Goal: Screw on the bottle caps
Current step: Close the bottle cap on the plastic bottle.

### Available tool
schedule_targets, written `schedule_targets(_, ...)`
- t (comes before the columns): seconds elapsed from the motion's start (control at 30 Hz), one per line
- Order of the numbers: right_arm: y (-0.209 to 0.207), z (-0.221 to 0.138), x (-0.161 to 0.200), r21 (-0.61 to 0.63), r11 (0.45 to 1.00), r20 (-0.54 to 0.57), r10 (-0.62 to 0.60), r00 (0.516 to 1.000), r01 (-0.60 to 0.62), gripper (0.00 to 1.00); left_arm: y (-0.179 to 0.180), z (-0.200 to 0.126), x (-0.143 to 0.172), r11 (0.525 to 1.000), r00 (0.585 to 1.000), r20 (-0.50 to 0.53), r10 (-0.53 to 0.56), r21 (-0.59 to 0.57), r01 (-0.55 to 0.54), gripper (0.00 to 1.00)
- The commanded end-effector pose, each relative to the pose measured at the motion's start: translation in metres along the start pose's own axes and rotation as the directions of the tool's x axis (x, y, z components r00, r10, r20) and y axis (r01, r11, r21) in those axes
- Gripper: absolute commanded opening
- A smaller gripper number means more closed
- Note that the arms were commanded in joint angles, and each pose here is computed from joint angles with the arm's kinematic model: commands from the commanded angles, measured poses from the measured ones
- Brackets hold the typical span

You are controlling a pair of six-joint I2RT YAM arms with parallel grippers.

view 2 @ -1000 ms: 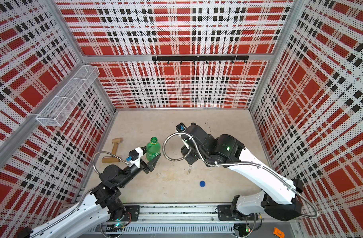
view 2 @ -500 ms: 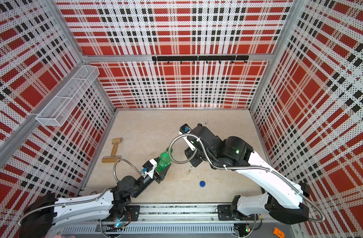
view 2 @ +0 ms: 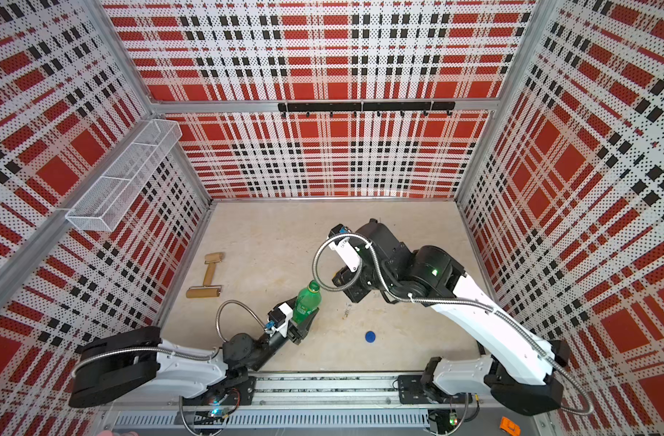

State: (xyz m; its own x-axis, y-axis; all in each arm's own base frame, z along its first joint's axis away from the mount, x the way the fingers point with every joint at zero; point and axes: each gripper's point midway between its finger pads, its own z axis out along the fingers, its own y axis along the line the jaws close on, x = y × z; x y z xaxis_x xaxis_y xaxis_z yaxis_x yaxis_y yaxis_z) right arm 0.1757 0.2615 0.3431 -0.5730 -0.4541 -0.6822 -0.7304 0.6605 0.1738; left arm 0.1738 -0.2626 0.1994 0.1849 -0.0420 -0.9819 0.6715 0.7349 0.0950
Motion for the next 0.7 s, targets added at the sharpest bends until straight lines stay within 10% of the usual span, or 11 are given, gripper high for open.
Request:
schedule_targets(0.0, 0.026, 0.005, -0.019, -0.139, 0.99, 0.036, -0.017, 0.999, 0.021, 0.35, -0.002, -0.001, -0.022, 1.0, 0.996, 0.09, -0.023, -0.005, 0.023, 0.58)
schedule_targets(0.67, 0.006, 0.058, -0.01, -0.156, 0.984, -0.078, 0.078, 0.994, -0.09, 0.35, -0.013, 0.0, -0.009, 0.999, 0.998, 0.056, -0.017, 0.035, 0.015, 0.58)
